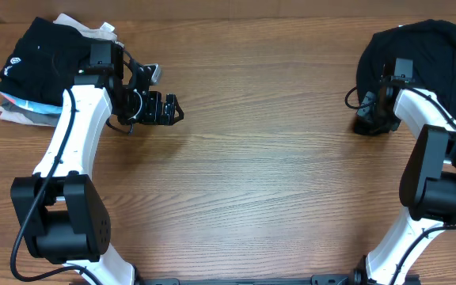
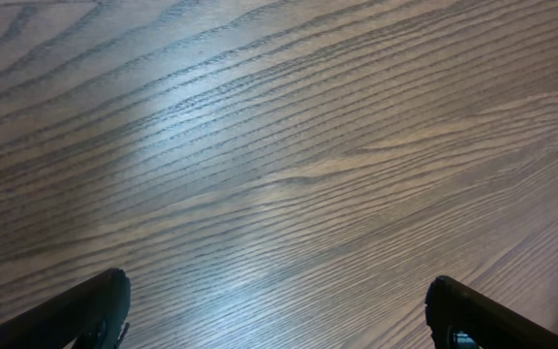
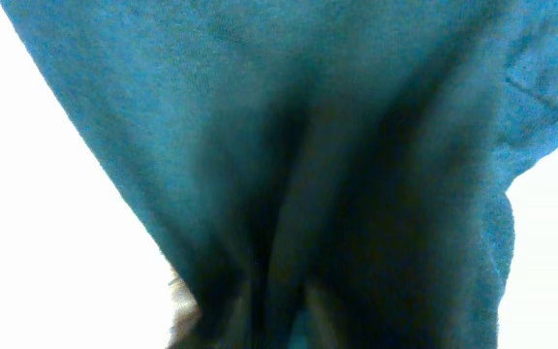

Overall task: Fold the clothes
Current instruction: 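Drag the black T-shirt with the right gripper toward the table center, then grasp the T-shirt's left edge with the left gripper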

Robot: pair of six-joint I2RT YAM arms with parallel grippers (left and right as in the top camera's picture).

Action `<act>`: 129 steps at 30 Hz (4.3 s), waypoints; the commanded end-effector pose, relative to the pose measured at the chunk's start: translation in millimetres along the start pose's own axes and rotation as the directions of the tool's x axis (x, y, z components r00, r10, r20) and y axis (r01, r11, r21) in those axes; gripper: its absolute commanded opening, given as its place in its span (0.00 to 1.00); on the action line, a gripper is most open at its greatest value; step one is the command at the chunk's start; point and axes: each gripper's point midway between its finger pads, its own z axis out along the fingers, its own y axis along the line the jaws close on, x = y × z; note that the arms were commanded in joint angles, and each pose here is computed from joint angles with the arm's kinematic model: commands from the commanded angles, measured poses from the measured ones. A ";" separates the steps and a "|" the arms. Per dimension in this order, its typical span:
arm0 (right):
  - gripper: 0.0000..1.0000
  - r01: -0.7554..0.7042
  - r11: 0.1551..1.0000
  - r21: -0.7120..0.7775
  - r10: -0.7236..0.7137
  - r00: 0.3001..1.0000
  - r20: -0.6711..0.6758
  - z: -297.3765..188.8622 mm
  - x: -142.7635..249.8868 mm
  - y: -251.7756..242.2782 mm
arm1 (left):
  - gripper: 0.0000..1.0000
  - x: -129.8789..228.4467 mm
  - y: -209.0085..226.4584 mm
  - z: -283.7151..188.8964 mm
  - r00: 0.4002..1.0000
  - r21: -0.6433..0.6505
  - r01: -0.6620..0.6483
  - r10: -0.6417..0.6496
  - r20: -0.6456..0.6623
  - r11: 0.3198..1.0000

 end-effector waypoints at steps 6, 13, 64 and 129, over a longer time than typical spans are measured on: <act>0.04 0.055 0.962 -0.269 -0.108 0.977 -0.186 4.7 61.6 78.6 | 1.00 -10.9 7.4 -21.9 0.996 -0.014 0.092 -0.091 0.022 0.996; 0.04 0.247 0.866 -0.436 -0.350 0.920 -0.174 -40.4 105.2 187.2 | 1.00 -25.1 14.0 -50.0 0.994 -0.070 0.097 -0.093 0.063 0.993; 0.91 0.135 0.969 -0.205 -0.128 0.991 0.047 -350.7 139.4 61.5 | 0.93 50.7 -62.2 -19.6 0.952 -0.192 -0.124 0.062 -0.300 0.974; 0.17 0.009 0.987 -0.161 -0.044 0.976 -0.212 -189.7 196.8 44.5 | 0.04 -45.5 -65.0 -16.9 0.964 -0.308 -0.123 0.187 0.189 0.943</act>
